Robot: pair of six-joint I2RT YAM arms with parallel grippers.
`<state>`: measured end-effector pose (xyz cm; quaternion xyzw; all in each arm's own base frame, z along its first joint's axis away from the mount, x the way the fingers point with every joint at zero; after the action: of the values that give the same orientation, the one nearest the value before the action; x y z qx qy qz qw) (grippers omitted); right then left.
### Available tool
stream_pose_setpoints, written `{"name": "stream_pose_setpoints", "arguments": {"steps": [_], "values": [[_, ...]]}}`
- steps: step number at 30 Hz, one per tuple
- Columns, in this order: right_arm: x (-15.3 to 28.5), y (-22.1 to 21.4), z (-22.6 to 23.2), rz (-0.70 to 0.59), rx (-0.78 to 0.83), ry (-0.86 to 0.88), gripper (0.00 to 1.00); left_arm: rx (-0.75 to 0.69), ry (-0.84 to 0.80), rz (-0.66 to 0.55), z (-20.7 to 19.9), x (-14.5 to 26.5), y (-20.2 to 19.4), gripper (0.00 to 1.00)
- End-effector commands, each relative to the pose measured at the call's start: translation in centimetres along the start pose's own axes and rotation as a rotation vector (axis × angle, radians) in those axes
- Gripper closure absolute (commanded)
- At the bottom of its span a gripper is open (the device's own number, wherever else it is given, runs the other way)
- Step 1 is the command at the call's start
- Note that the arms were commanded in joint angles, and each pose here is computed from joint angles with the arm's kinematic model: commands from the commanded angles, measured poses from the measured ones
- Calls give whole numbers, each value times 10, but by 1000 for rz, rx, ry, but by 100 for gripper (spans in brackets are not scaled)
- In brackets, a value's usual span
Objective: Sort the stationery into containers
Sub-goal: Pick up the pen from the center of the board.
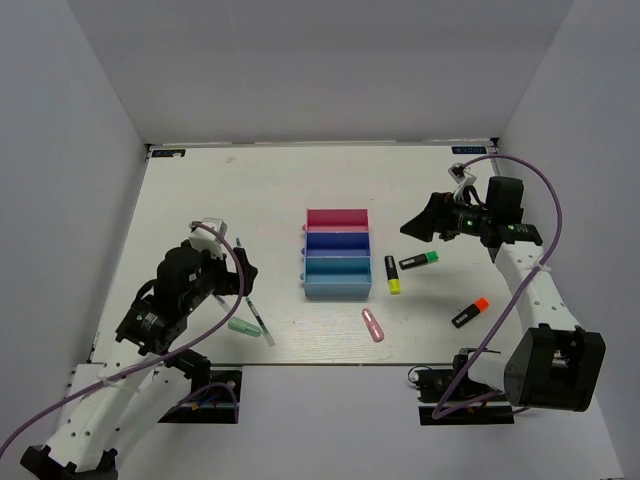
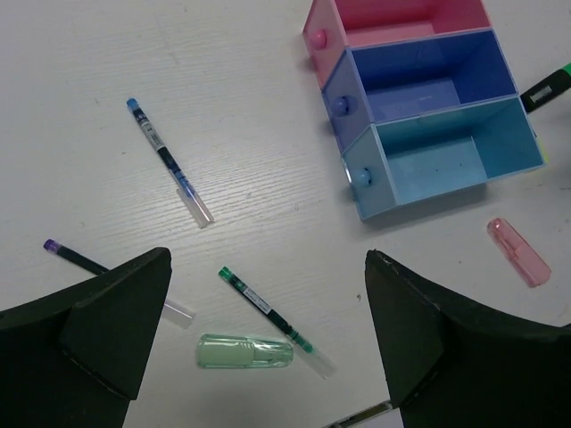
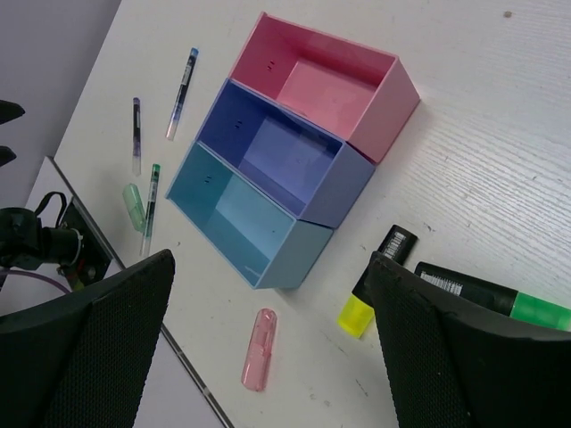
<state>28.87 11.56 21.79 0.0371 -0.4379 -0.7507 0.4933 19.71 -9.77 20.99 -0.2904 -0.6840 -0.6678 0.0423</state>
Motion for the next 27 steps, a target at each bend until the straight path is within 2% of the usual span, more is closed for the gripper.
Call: {"name": "stream_pose_setpoints", "arguments": {"steps": [1,8,10,11,12,13,14,15,17,19,20,21,22,23,24,25,26,27], "values": [[0,4,2,-17,18,15,10,12,-31,20,-5,-4,-5,0],[-1,-1,-1,-22,43,24,10,40,-27,53,-6,-13,-9,2],[-1,-5,-1,-9,83,42,10,65,-3,55,-4,-16,-9,9],[0,-7,-1,10,133,45,10,84,5,74,-4,-19,-11,25],[-2,-14,-4,40,122,46,48,110,16,84,-4,-21,-12,40],[-2,-14,-5,49,133,50,94,136,43,87,-2,-22,-10,62],[-1,-9,-4,62,119,38,100,150,69,130,1,-27,-14,100],[2,-16,-5,98,72,17,100,164,100,128,4,-28,-10,100],[4,-17,-10,107,92,-21,100,205,162,184,9,-36,-15,100],[7,-24,-17,106,104,-80,38,239,246,219,17,-42,-17,53],[7,-21,-20,90,123,-97,10,261,299,214,23,-41,-8,38],[7,-22,-22,85,128,-109,10,281,344,282,29,-54,-18,32],[9,-21,-27,81,130,-150,12,290,357,299,30,-57,-17,31],[9,-19,-27,79,137,-159,39,320,340,290,30,-63,-4,31],[11,-16,-28,79,138,-180,60,330,361,365,37,-79,-17,34],[11,-16,-28,74,130,-185,77,340,357,372,38,-86,-16,39],[12,-15,-29,71,133,-194,91,349,301,401,36,-100,-17,43],[12,-17,-28,76,134,-190,91,355,304,421,41,-113,-18,47]]}}
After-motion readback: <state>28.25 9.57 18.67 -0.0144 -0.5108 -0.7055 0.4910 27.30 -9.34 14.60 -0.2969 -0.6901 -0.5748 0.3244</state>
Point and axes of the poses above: each gripper's point midway between its finger pads, its own x axis back along the fingers, its own z axis along the line the jaws close on, y = z × x, the point moved 2 cm from there along x, back along the fingers, and after that the axes turned 5 degrees about -x, right-handed, at the moved point
